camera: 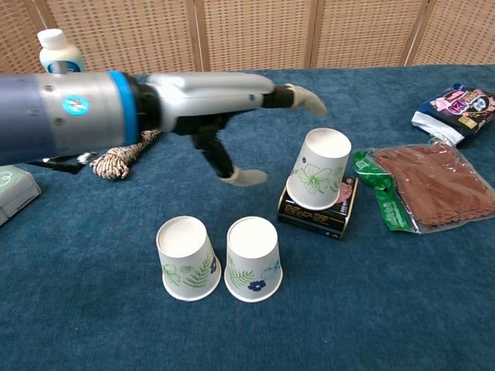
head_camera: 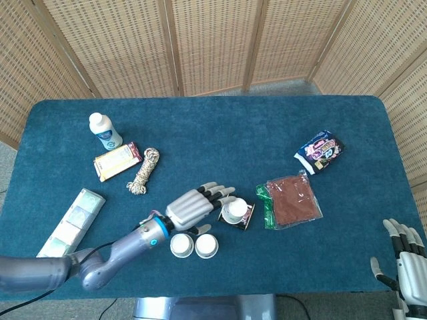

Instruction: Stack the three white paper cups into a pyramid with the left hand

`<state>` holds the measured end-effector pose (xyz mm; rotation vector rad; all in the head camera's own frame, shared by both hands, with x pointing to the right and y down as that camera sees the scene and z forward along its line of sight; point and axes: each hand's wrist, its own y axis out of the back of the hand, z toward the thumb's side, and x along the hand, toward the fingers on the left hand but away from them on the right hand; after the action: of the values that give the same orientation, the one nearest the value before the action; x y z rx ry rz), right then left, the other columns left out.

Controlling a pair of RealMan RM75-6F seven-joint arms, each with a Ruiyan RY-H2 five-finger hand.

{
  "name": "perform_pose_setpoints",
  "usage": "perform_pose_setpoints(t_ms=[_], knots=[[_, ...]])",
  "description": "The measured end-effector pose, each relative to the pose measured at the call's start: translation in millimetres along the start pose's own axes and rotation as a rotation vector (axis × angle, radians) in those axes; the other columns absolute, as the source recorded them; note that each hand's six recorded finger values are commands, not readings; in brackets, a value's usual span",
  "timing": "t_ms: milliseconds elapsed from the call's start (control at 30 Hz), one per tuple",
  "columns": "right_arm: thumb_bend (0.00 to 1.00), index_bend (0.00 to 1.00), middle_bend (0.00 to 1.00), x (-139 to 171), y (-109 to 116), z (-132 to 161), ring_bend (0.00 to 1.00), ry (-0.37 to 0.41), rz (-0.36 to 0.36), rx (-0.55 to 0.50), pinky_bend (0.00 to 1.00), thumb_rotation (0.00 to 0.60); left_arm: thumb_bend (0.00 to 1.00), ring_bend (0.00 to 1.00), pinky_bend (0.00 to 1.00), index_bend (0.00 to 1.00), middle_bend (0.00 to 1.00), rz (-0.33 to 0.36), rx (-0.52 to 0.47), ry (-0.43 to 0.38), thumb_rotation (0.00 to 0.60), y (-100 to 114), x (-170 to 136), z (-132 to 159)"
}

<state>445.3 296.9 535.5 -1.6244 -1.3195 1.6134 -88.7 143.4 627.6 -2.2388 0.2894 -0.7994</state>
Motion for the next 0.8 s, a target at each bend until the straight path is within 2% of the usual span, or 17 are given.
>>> perform_pose_setpoints(t_ms=[333, 533, 700, 800], knots=[[0.44, 0.00, 0.00, 3, 5, -11, 0.00, -0.026, -0.011, -0.005, 0.00, 0.600, 0.42, 0.00, 0.10, 0.00, 0.00, -0.005, -0.001, -0.022, 0.600, -1, 41, 21], [0.44, 0.00, 0.00, 5, 6, -15, 0.00, -0.041, -0.015, -0.005, 0.00, 0.600, 0.42, 0.00, 0.17, 0.00, 0.00, -0.015, -0.028, -0.020, 0.600, -1, 54, 28], [0.44, 0.00, 0.00, 6, 6, -17, 0.00, -0.047, -0.014, -0.005, 0.00, 0.600, 0.42, 0.00, 0.26, 0.08, 0.00, -0.016, -0.032, -0.018, 0.600, -2, 62, 30], [0.44, 0.00, 0.00, 6, 6, -18, 0.00, -0.050, -0.013, -0.005, 0.00, 0.600, 0.42, 0.05, 0.33, 0.14, 0.01, -0.010, -0.024, -0.011, 0.600, -4, 65, 30]])
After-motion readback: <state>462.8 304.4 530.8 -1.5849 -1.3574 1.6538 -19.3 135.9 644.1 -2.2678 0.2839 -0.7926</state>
